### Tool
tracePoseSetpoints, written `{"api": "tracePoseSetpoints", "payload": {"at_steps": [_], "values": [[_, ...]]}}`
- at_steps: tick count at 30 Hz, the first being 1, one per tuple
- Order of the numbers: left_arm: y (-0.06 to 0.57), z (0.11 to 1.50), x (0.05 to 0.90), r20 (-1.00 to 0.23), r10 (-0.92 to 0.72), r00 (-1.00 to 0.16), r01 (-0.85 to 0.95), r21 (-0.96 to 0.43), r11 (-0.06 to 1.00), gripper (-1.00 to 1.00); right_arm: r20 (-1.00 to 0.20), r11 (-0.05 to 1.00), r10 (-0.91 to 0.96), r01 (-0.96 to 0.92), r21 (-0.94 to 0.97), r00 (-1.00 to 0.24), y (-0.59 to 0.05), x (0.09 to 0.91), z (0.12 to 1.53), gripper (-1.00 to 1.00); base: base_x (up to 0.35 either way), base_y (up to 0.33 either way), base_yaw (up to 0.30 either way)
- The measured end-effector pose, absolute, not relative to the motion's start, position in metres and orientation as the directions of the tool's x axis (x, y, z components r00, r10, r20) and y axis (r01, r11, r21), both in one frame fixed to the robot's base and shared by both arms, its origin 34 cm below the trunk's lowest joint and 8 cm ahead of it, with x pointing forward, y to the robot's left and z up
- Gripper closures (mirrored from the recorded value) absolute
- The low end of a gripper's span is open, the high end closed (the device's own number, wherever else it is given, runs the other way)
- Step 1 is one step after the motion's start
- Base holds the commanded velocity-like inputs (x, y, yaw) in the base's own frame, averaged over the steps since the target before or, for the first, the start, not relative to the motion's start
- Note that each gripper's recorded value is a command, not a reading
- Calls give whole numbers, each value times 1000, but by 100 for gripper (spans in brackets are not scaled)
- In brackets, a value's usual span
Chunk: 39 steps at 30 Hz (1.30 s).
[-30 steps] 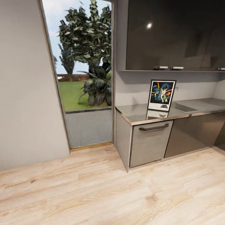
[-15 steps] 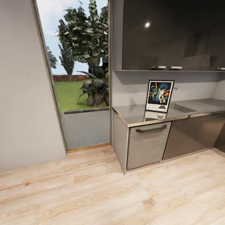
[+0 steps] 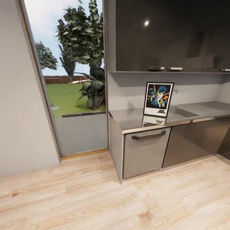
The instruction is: Pick up the poster from the kitchen countertop and hang it on one of the wall nails in the kitchen.
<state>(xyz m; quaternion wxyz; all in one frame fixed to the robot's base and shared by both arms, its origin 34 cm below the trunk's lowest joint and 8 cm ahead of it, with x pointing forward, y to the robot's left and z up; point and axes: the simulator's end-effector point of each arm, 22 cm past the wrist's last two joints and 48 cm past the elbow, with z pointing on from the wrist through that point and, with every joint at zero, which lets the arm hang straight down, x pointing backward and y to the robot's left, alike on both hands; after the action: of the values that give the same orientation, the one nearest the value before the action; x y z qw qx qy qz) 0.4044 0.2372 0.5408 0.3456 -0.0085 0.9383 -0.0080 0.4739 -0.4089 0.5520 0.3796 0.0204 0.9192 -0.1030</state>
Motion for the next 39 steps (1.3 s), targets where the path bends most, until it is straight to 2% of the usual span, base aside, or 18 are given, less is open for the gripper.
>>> {"api": "tracePoseSetpoints", "payload": {"at_steps": [21,33,39], "values": [[237,540,404,-647,-20,-762,-9,-20,1000,-100,-702,978,-41,116,-173,-711,-409,474,552,-100,224,-273,0],[235,540,404,-647,-18,-762,-6,-21,1000,-100,-702,978,-41,116,-174,-711,-409,474,552,-100,154,-301,0],[235,540,404,-647,-18,-762,-5,-22,1000,-100,-702,978,-41,115,-173,-711,-408,474,552,-100,49,-98,102]]}}
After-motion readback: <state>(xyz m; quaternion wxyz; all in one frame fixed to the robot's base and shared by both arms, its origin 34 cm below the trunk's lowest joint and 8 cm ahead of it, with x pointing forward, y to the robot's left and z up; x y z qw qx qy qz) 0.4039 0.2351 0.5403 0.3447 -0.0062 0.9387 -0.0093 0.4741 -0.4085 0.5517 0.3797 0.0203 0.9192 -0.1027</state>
